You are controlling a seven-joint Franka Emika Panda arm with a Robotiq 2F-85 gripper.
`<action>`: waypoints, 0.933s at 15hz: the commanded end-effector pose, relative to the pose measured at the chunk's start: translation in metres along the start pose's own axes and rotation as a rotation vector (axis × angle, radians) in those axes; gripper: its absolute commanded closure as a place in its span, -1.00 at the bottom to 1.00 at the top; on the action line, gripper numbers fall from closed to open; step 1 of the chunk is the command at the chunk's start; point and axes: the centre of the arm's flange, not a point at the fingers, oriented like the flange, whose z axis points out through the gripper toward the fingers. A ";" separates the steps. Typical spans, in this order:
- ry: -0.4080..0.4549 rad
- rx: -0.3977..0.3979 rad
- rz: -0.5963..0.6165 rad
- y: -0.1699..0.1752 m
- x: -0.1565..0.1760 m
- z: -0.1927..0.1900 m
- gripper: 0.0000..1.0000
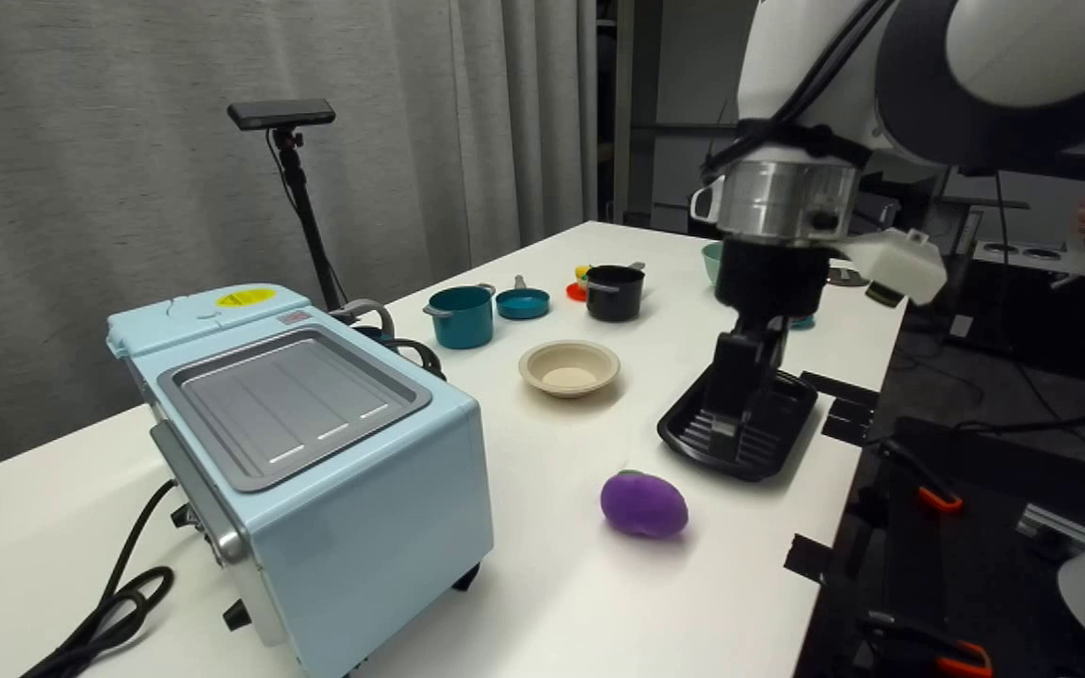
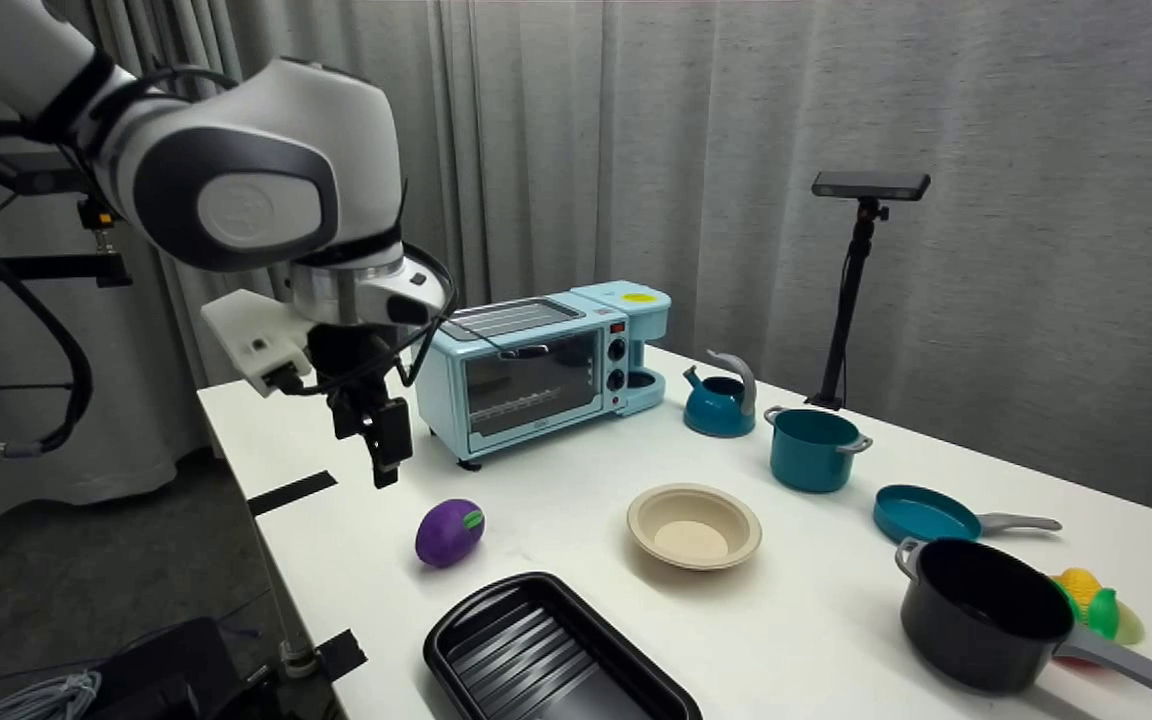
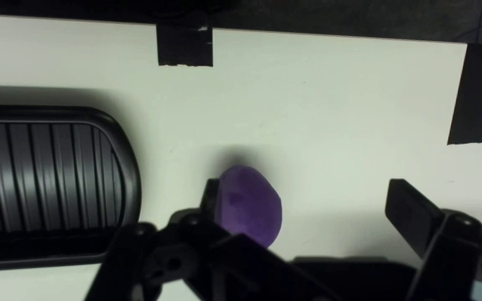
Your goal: Put the purple toy in the white bowl
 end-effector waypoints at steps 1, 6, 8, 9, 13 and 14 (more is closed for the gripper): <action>-0.027 -0.004 -0.010 -0.008 0.015 0.058 -1.00; -0.032 -0.052 -0.008 -0.006 0.032 0.113 -1.00; -0.022 -0.065 -0.007 -0.007 0.041 0.129 -1.00; -0.015 -0.071 -0.010 -0.008 0.045 0.135 -1.00; 0.027 -0.107 -0.043 -0.009 0.064 0.147 -1.00; 0.035 -0.113 -0.046 -0.009 0.069 0.149 -1.00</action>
